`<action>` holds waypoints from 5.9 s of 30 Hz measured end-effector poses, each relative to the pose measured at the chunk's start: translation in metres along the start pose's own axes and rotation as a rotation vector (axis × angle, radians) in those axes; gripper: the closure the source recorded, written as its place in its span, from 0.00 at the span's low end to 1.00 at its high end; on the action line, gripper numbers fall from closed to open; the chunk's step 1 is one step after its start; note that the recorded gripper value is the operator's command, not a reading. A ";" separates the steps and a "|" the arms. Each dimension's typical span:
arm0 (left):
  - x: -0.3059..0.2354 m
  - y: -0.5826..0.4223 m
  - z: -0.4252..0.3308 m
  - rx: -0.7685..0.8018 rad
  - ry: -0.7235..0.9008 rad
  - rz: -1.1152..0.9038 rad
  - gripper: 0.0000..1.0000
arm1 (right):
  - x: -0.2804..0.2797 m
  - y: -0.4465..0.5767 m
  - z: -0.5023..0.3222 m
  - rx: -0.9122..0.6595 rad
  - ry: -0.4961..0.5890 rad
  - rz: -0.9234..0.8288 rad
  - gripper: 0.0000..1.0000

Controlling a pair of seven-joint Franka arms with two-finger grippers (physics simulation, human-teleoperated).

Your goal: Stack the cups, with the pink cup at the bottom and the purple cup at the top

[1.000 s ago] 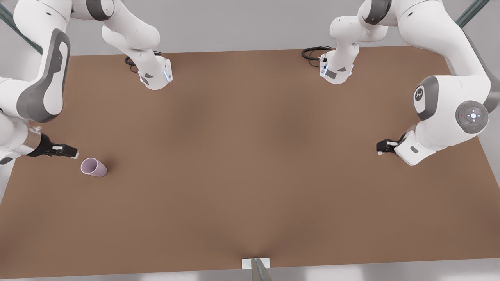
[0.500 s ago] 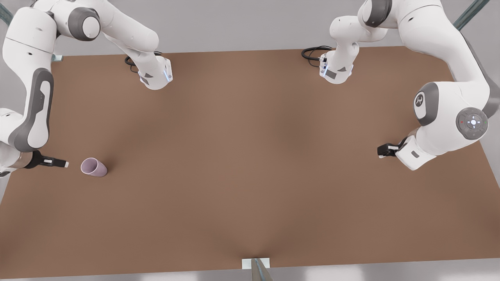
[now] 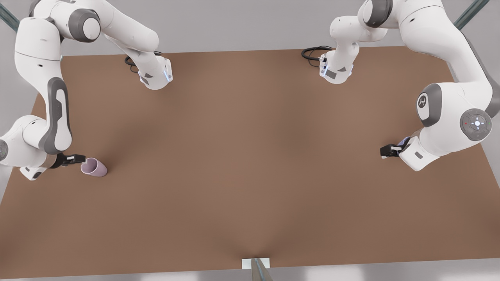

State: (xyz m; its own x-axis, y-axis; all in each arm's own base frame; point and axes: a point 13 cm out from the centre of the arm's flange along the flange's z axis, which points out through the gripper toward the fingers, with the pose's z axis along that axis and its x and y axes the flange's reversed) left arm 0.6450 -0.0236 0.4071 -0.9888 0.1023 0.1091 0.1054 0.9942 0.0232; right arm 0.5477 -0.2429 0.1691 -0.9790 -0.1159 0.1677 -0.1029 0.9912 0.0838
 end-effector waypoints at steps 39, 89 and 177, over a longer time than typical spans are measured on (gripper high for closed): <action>-0.003 0.009 0.015 -0.004 0.020 -0.015 0.00 | -0.016 -0.003 0.069 0.064 -0.113 -0.304 0.79; 0.061 0.098 0.136 0.005 0.106 -0.165 0.00 | -0.147 0.768 0.117 -0.062 -0.175 0.245 0.29; -0.006 -0.460 0.140 0.171 -0.102 -0.323 0.79 | 0.000 0.185 -0.319 0.052 -0.182 0.192 0.00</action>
State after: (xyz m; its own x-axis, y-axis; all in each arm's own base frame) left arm 0.5873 -0.4768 0.2568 -0.9745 -0.2232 0.0237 -0.2244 0.9662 -0.1269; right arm 0.5846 -0.0801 0.4980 -0.9965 0.0839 -0.0045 0.0838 0.9963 0.0164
